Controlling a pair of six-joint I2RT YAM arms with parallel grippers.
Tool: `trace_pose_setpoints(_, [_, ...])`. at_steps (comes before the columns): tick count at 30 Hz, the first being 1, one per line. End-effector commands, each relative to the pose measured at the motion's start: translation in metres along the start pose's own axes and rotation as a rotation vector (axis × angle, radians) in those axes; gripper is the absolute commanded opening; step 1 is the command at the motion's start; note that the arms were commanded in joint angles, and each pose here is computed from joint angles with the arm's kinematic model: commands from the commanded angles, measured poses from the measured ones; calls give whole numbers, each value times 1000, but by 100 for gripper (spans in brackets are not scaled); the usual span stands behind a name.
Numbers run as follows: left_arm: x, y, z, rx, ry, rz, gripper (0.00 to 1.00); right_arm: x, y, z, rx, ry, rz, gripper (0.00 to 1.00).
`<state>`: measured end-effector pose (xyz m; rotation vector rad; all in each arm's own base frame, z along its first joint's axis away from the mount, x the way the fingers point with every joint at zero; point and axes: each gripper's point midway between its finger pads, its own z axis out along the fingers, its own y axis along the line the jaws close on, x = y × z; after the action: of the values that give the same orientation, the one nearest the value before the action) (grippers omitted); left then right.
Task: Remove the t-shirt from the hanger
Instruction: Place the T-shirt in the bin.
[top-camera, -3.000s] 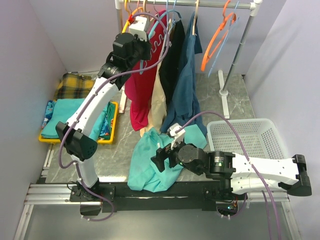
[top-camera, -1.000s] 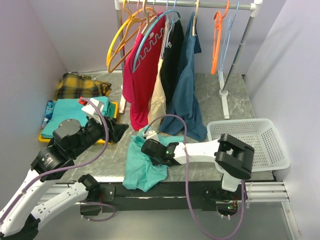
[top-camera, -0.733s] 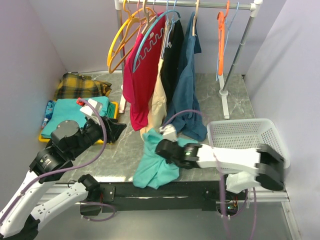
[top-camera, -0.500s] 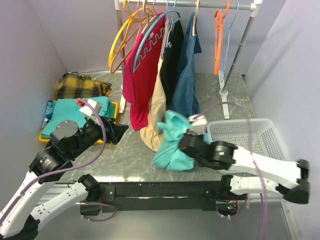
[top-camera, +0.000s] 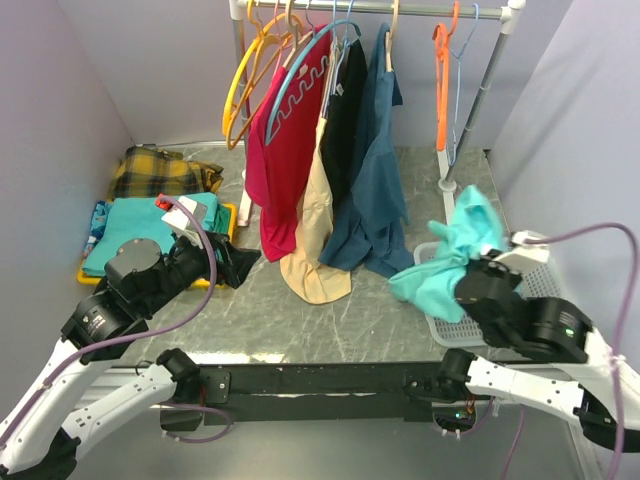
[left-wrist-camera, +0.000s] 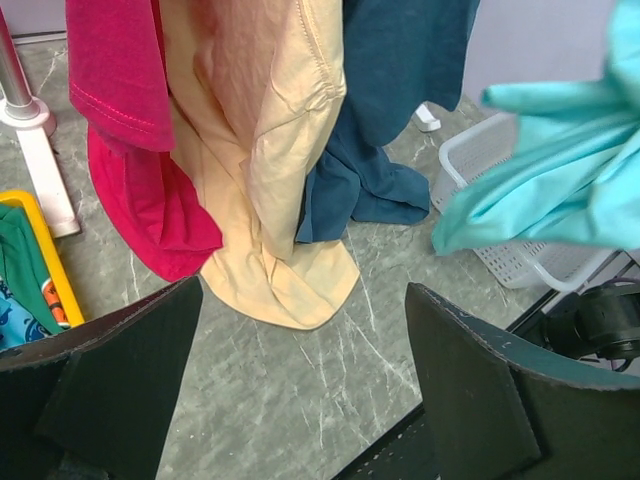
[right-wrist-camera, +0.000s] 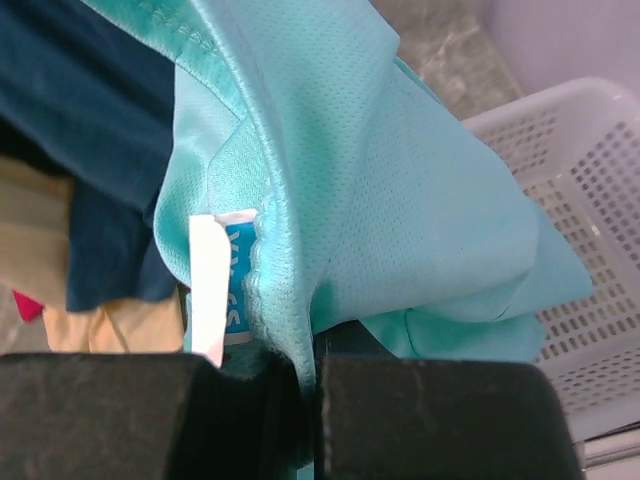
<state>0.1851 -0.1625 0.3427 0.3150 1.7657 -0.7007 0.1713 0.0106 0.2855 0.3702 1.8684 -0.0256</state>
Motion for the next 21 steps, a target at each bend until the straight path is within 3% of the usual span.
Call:
trace_pose_setpoints(1, [-11, -1, 3, -3, -44, -8, 89, -49, -47, -12, 114, -161, 40, 0])
trace_pose_setpoints(10, [-10, -1, 2, -3, -39, -8, 90, -107, -72, -34, 159, -276, 76, 0])
trace_pose_setpoints(21, [-9, -1, 3, -2, -31, -3, 92, -34, -37, -7, 91, -125, 50, 0])
